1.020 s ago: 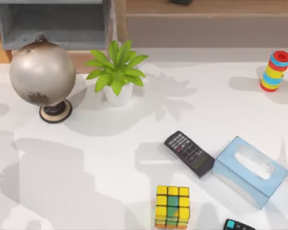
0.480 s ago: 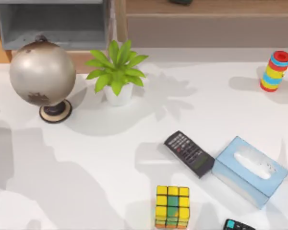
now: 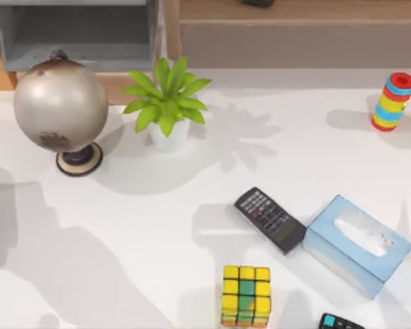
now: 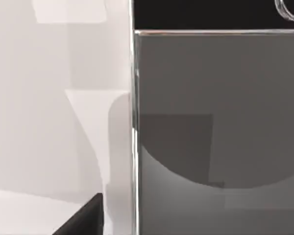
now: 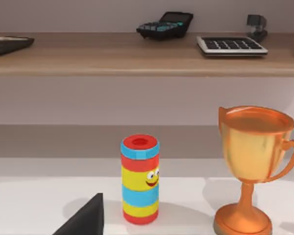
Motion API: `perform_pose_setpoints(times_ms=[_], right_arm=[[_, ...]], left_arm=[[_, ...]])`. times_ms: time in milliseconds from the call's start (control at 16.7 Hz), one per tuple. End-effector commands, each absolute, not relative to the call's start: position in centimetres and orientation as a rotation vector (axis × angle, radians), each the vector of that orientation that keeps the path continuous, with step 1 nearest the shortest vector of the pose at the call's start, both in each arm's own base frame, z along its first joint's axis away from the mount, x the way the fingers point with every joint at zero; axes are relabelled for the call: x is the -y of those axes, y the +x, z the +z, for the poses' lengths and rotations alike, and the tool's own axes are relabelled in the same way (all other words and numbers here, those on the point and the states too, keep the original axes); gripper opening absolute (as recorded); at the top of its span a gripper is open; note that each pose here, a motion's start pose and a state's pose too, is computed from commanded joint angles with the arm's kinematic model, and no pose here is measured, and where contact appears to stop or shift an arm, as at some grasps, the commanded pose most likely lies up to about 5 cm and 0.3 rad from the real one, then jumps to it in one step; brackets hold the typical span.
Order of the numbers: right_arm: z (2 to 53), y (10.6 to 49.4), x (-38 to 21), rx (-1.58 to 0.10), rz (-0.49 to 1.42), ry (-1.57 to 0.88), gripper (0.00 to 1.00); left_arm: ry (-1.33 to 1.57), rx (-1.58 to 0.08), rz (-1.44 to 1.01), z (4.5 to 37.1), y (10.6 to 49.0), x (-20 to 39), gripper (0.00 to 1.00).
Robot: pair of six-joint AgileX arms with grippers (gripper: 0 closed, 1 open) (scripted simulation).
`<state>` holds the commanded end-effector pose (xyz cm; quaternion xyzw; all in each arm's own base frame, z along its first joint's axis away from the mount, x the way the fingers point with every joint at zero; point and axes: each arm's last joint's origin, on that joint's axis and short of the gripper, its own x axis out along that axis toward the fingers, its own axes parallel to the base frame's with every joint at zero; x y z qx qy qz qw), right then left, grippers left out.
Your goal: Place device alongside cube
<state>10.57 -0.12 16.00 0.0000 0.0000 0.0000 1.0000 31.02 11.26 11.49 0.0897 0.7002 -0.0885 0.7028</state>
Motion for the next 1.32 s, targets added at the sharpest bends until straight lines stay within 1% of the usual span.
perform_pose_setpoints(times_ms=[120,300,1080,1140,1320], right_arm=[[16.0,10.57,0.12,0.0,0.0,0.0,1.0],[16.0,10.57,0.12,0.0,0.0,0.0,1.0],[16.0,10.57,0.12,0.0,0.0,0.0,1.0],[16.0,10.57,0.12,0.0,0.0,0.0,1.0],[16.0,10.57,0.12,0.0,0.0,0.0,1.0]], left_arm=[[0.198,-1.562,-0.198,10.81,30.95,-11.26,1.0],[0.198,-1.562,-0.198,10.81,30.95,-11.26,1.0],[0.198,-1.562,-0.198,10.81,30.95,-11.26,0.02],[0.198,-1.562,-0.198,10.81,30.95,-11.26,0.0],[0.198,-1.562,-0.198,10.81,30.95,-11.26,0.0]])
